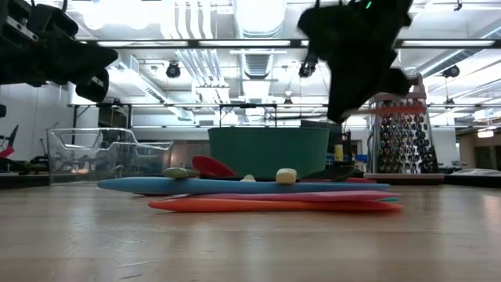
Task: Pick & Place Kitchen Items
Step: Put the orange knife into the bottom transparent bin
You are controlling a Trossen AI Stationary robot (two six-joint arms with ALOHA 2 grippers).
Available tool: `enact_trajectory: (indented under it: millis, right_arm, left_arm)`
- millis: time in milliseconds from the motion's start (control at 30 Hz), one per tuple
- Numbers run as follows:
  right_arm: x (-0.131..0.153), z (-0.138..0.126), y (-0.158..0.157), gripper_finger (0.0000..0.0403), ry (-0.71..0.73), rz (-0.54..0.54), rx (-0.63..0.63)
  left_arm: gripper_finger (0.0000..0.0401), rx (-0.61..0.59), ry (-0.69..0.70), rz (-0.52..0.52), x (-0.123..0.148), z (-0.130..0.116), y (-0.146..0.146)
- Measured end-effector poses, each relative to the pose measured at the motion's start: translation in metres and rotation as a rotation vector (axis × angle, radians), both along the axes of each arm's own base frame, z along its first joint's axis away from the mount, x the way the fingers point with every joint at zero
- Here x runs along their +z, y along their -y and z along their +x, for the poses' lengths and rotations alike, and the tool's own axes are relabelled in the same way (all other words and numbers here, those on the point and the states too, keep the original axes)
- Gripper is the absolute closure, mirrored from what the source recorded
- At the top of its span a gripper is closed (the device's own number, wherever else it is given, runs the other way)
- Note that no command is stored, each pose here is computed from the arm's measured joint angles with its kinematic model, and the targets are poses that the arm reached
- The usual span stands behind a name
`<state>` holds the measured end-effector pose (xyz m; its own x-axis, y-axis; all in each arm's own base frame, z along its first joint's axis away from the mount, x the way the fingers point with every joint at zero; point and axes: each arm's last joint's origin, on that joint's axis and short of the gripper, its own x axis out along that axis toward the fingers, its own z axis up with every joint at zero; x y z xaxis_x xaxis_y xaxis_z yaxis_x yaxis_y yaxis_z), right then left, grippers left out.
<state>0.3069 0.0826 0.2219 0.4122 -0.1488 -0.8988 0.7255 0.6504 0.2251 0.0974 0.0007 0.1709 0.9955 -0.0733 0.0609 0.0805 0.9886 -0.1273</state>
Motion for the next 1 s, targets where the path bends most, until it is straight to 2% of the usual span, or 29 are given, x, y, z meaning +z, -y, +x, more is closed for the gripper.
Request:
enact_trajectory:
  millis: [167,333,433,600,867,1000]
  right_arm:
    - [0.023,-0.019,-0.022,0.0370,0.071,0.050,0.027]
    - [0.037,-0.047,-0.049,0.0370,0.076,0.114,0.026]
    - [0.043,-0.068,-0.066,0.0370,0.056,0.134,0.061]
    - [0.053,-0.104,-0.099,0.0370,0.064,0.168,0.189]
    - [0.054,-0.161,-0.126,0.0369,0.003,0.230,0.024]
    - [0.047,-0.180,-0.139,0.0369,-0.030,0.240,-0.021]
  left_arm:
    - [0.0387,0.000,-0.004,0.000,0.000,0.000,0.000]
    - [0.0387,0.000,-0.004,0.000,0.000,0.000,0.000]
    - [0.0387,0.000,-0.005,0.000,0.000,0.000,0.000]
    - [0.0387,0.000,-0.006,0.000,-0.001,0.000,0.000]
    - [0.0387,0.000,-0.007,0.000,-0.001,0.000,0.000]
    - [0.0387,0.000,-0.007,0.000,-0.001,0.000,0.000]
